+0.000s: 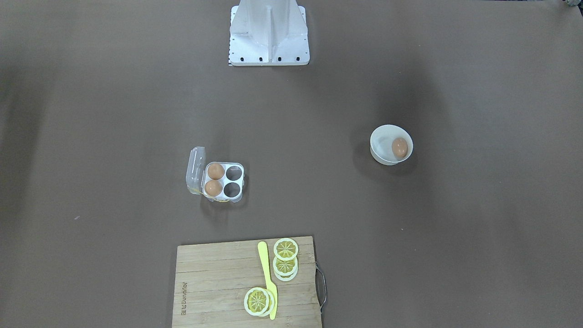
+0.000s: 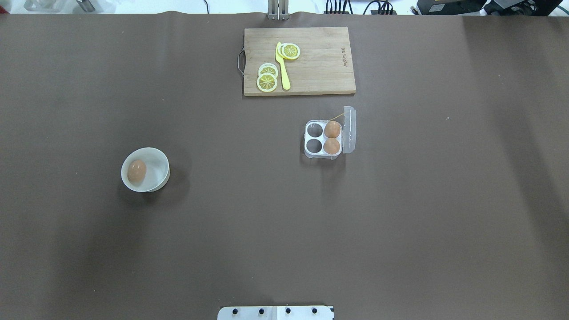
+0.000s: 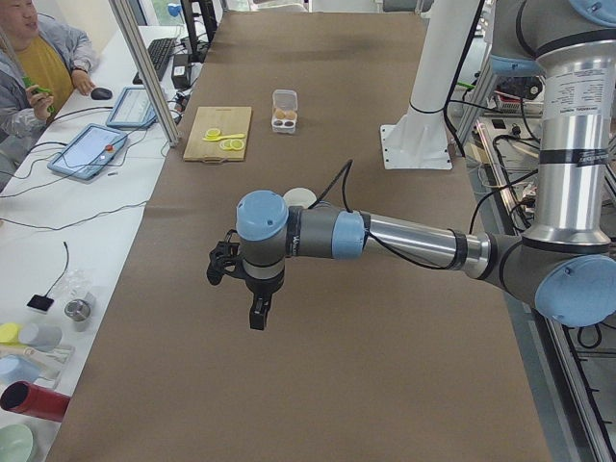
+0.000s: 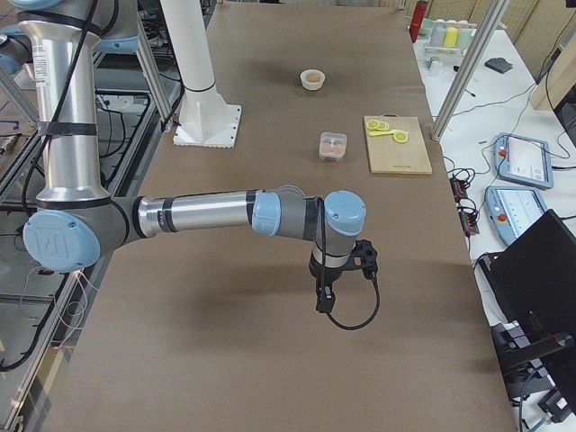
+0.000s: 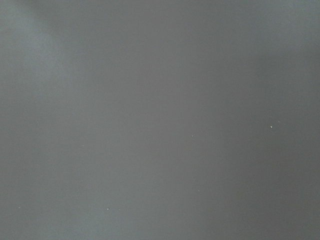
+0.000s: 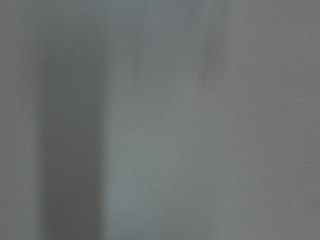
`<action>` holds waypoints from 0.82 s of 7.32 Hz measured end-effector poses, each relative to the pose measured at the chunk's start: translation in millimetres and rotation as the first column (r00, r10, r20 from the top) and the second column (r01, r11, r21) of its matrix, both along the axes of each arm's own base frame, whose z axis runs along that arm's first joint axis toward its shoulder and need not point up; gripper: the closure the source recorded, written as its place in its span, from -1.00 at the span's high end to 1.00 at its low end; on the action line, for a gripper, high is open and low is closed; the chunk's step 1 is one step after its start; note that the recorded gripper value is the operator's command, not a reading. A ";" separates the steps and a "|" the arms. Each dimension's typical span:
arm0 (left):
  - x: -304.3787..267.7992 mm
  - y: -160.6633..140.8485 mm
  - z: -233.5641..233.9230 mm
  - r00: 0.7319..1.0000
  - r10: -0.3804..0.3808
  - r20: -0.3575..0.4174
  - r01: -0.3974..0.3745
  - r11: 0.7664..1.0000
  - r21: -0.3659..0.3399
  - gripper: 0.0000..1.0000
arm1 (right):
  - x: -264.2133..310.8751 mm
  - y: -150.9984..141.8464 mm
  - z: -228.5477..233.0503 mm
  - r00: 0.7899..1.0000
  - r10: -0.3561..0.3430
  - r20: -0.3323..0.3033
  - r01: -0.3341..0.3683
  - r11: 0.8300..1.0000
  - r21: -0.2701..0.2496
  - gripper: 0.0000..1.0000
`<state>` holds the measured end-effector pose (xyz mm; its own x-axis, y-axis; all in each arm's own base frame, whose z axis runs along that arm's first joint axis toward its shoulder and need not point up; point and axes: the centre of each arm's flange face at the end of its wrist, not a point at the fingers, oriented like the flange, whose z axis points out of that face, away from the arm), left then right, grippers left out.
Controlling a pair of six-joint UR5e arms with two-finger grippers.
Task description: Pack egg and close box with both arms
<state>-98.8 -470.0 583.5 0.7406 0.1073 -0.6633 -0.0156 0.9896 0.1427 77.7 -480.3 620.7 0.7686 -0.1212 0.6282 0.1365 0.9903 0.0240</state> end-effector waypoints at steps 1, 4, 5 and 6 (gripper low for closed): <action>0.3 0.4 1.3 1.000 0.000 0.000 0.000 1.000 -0.003 0.96 | -0.1 1.6 1.6 1.000 0.001 0.001 -0.001 1.000 -0.004 1.00; 1.0 6.0 6.7 1.000 0.004 0.000 -0.004 1.000 -0.008 0.97 | -0.4 2.9 2.4 1.000 0.003 0.004 -0.003 1.000 -0.008 1.00; 0.9 9.0 7.9 1.000 0.004 -0.003 -0.004 1.000 -0.007 0.97 | -0.6 3.5 2.9 1.000 0.004 0.007 -0.004 1.000 -0.009 1.00; 0.8 10.1 7.8 1.000 0.002 -0.004 -0.002 1.000 -0.008 0.97 | -1.1 3.8 2.7 1.000 0.005 0.013 -0.005 1.000 -0.010 1.00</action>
